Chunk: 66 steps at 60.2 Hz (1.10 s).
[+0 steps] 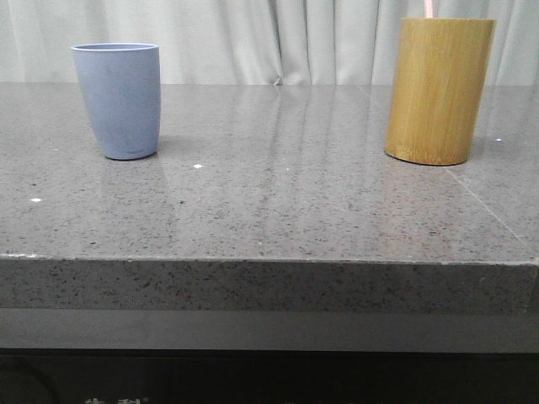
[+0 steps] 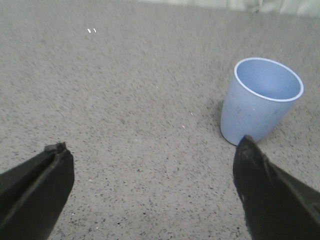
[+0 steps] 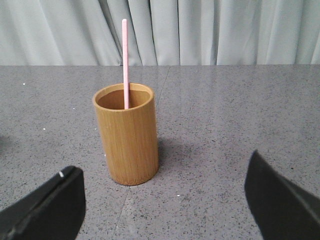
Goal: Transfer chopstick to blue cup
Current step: 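Lower the left gripper over the light blue cup and grasp its rim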
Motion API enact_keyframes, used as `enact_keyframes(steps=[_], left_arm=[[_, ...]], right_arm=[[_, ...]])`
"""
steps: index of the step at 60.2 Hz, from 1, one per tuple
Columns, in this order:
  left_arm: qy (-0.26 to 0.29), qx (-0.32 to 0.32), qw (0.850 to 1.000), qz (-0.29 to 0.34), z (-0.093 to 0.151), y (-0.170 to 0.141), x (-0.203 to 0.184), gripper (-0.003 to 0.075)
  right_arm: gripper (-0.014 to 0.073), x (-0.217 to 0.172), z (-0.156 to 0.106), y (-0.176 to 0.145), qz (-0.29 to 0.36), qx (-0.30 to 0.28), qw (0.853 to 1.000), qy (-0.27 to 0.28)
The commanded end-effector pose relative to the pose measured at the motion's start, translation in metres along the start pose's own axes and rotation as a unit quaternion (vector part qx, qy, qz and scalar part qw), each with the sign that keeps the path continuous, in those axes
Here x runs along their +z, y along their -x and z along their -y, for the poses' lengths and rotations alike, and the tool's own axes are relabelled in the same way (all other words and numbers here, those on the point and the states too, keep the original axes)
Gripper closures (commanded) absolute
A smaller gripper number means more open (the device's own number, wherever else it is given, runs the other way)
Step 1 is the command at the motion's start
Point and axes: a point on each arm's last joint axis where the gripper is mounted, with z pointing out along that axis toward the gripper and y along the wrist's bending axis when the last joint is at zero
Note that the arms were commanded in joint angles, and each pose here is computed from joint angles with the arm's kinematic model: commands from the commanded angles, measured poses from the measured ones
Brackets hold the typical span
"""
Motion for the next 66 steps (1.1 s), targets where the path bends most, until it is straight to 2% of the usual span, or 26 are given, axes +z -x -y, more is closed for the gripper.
enact_keyframes(steps=[1, 12, 24, 31, 40, 58, 66], left_arm=[[-0.015, -0.001, 1.0, 0.0, 0.007, 0.038, 0.007, 0.0099], [-0.037, 0.013, 0.995, -0.087, 0.02, 0.082, 0.05, 0.01], [-0.067, 0.035, 0.984, -0.163, 0.042, 0.105, 0.091, 0.01], [-0.085, 0.048, 0.98, -0.175, 0.059, 0.115, 0.111, 0.0101], [-0.096, 0.058, 0.976, -0.186, 0.071, 0.12, 0.132, 0.01], [-0.091, 0.061, 0.963, -0.246, 0.076, 0.107, 0.179, 0.0105], [-0.089, 0.062, 0.96, -0.259, 0.077, 0.101, 0.192, 0.0204]], right_arm=[[-0.0057, -0.001, 0.0, 0.018, 0.053, -0.002, 0.999, -0.005], [-0.0057, -0.001, 0.0, 0.018, 0.052, -0.002, 0.999, -0.005], [-0.0057, -0.001, 0.0, 0.018, 0.049, -0.002, 0.999, -0.005], [-0.0057, -0.001, 0.0, 0.017, 0.049, -0.002, 0.999, -0.005], [-0.0057, -0.001, 0.0, 0.017, 0.049, -0.002, 0.999, -0.005], [-0.0057, -0.001, 0.0, 0.017, 0.049, -0.002, 0.999, -0.005], [-0.0057, -0.001, 0.0, 0.017, 0.049, -0.002, 0.999, -0.005]])
